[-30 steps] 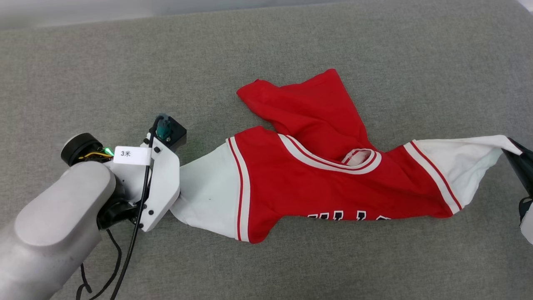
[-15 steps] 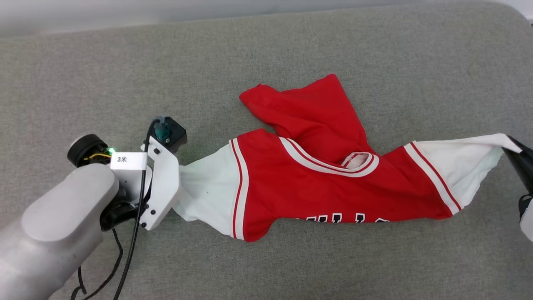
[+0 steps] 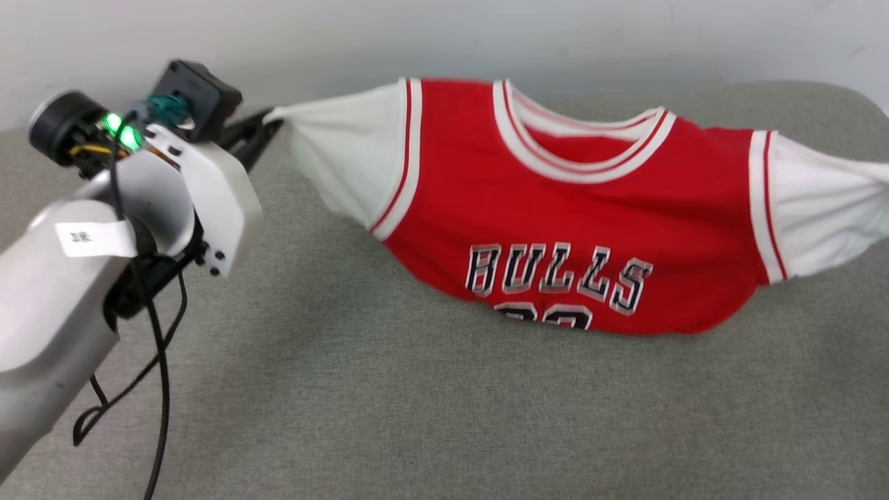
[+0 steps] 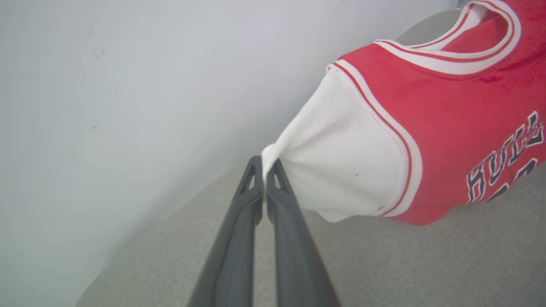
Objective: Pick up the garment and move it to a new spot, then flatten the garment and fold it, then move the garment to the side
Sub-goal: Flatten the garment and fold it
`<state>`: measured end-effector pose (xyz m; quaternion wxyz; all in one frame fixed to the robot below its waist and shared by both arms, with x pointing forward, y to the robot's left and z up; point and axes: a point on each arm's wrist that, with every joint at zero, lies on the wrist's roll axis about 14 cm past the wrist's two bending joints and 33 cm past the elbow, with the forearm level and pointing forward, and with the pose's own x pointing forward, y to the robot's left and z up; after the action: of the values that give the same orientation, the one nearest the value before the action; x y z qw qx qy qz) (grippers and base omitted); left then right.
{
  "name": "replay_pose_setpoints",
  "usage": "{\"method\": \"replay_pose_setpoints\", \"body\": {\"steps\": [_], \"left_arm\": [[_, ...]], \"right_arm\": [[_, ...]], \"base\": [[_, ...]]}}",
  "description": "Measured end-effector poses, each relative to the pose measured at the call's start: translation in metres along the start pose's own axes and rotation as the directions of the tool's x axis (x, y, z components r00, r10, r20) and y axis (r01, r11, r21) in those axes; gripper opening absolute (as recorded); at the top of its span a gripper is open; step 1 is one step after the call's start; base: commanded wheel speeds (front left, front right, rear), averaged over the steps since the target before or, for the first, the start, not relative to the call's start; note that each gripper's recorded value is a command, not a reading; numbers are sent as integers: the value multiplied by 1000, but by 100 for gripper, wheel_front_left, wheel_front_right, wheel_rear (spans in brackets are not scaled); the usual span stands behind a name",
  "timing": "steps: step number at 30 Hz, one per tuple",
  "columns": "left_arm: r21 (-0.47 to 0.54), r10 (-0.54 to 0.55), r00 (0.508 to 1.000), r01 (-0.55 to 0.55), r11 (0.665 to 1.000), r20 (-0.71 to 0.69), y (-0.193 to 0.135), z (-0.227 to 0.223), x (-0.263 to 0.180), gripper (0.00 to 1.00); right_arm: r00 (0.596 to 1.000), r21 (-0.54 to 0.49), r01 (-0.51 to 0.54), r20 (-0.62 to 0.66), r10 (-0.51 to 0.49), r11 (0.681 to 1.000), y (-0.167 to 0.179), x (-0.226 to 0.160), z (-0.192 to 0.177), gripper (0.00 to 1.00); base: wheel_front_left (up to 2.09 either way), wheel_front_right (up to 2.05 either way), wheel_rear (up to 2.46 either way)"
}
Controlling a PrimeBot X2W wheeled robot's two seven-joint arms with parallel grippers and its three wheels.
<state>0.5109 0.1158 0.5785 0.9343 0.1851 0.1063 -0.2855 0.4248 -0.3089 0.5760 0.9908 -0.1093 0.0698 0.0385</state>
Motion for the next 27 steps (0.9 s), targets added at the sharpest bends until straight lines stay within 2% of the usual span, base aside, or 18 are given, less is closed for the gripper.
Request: {"method": "replay_pose_setpoints", "body": {"steps": [6,13,20,27], "left_arm": [[52,89,966,-105,993,241,19,77,-33,0],[67,151,882,-201,977,447,35,146,-72,0],[69,169,829,-242,968,533,47,183,-87,0],[45,156,805,-221,974,573,57,208,-67,0]], "right_arm": [[989,-28,31,149,-27,999,-12,-3,53,0],[956,-57,68,290,-49,996,-24,-7,110,0],[912,-79,88,408,-48,993,-32,-2,162,0],[893,-82,66,449,-22,994,-31,30,190,0]], "base": [[0,0,0],[0,0,0],[0,0,0],[0,0,0]]}}
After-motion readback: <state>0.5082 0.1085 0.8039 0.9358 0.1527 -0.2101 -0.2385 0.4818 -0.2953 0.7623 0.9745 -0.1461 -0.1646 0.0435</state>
